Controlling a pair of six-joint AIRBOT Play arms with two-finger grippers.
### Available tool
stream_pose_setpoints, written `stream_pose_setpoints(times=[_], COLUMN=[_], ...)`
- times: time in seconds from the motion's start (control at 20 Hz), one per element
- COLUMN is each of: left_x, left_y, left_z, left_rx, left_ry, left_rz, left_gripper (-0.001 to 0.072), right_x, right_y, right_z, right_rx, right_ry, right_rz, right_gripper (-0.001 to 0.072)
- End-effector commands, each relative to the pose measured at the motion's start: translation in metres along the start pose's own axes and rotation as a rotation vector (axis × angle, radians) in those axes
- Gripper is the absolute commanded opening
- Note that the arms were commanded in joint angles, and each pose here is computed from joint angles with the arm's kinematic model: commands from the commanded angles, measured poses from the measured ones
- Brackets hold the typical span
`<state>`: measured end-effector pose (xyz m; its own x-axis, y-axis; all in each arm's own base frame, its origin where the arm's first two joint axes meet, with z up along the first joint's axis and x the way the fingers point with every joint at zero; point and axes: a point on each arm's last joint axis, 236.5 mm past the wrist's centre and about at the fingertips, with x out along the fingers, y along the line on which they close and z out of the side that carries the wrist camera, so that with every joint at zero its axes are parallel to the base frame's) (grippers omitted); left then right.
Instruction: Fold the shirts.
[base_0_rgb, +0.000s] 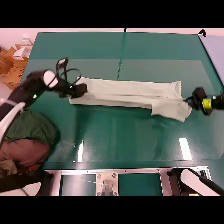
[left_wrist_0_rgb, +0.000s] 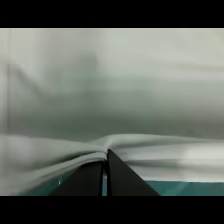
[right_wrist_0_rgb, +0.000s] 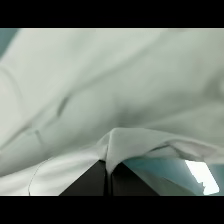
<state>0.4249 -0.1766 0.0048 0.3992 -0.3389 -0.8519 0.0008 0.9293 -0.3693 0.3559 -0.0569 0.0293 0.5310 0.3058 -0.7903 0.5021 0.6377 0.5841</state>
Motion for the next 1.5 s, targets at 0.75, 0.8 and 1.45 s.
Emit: stream_pose_setpoints(times=[0.75,0.8,1.45], left_x=[0.028,0.023,0.03], left_y=[0.038,0.049,0.025], left_z=[0.186,0.186,0.152], left_rx=[-0.145,-0.177,-0.152], left_ry=[-0.125,-0.12,0.016], left_rz=[-0.135,-0.129,-0.204], left_gripper=[0.0707,0.0707,0.0706], right_x=[0.083,0.078,0.163], right_y=[-0.041,-0.06,-0.054], right_z=[0.156,0.151,0.065], right_rx=[-0.189,-0.186,-0.215], right_ry=[0.073,0.115,0.465], right_rz=[-0.029,-0.031,0.168], right_gripper=[0.0606,0.0605,0.0605])
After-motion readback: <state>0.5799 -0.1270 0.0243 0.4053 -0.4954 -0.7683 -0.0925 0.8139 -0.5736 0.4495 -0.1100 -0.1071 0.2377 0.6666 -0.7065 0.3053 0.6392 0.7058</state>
